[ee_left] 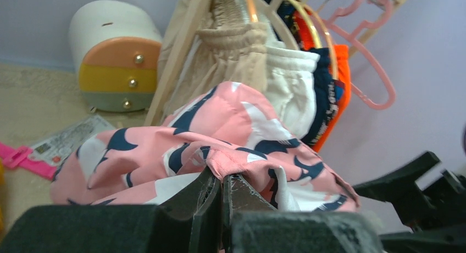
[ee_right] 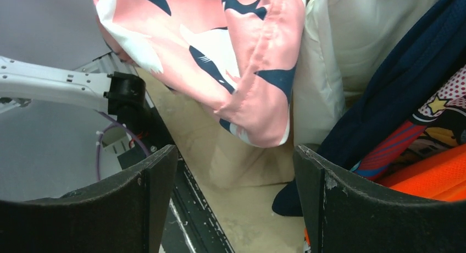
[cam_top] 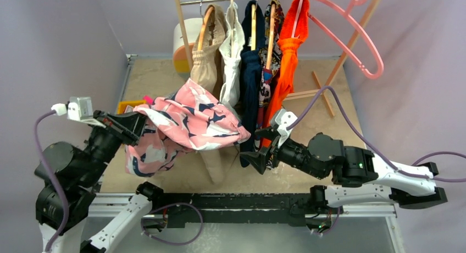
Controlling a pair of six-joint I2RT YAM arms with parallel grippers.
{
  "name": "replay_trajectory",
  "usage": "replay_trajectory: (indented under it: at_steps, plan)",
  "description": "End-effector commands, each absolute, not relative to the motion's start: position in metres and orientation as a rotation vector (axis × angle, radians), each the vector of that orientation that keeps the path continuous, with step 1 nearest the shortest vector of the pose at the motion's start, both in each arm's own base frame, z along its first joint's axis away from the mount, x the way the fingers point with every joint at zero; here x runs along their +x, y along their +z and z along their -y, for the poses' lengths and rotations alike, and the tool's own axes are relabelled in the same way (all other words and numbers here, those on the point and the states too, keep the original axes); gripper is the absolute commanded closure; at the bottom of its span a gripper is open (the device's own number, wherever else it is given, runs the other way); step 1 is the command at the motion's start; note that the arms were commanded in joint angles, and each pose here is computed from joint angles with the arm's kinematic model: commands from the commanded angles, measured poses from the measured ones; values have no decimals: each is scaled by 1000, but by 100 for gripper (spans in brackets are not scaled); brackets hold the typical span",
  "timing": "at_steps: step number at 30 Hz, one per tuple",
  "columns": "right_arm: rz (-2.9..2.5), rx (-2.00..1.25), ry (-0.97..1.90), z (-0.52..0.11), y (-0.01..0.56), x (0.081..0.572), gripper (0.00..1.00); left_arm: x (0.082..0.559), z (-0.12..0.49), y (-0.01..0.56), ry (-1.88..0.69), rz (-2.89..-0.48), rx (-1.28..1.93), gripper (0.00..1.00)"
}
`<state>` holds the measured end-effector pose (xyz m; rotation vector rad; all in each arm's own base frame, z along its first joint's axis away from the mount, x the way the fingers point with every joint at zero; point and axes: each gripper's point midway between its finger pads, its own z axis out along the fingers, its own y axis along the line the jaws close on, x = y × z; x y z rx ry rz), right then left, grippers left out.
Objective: Place the shorts on the hanger
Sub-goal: Adjust the shorts at the center of the board.
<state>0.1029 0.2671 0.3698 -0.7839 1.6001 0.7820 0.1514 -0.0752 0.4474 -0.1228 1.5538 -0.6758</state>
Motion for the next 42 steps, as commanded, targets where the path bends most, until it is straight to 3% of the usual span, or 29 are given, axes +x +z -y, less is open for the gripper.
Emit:
replay_trajectory:
  at_steps: [1,13,21,24,29,36,42]
  plan:
    - [-1567,-816,848,-263,380,93,21,105,93,504,-814,-1337,121,100]
    - [-1085,-765,1280,-228,530,39,20,-44,42,628,-913,-774,246,100]
    - [-1082,-876,1234,-271,525,37,19,-78,52,686,-1067,-600,334,100]
    - [-1068,-876,1240,-278,523,37,19,-57,72,688,-1134,-642,356,100]
    - [-1117,-839,1191,-283,507,49,19,33,118,643,-1233,-866,275,100]
    - [-1204,-783,1134,-273,479,63,19,178,162,513,-1247,-1288,-16,100]
    - [-1374,-794,1010,-283,427,80,20,219,174,409,-1189,-1543,-138,100]
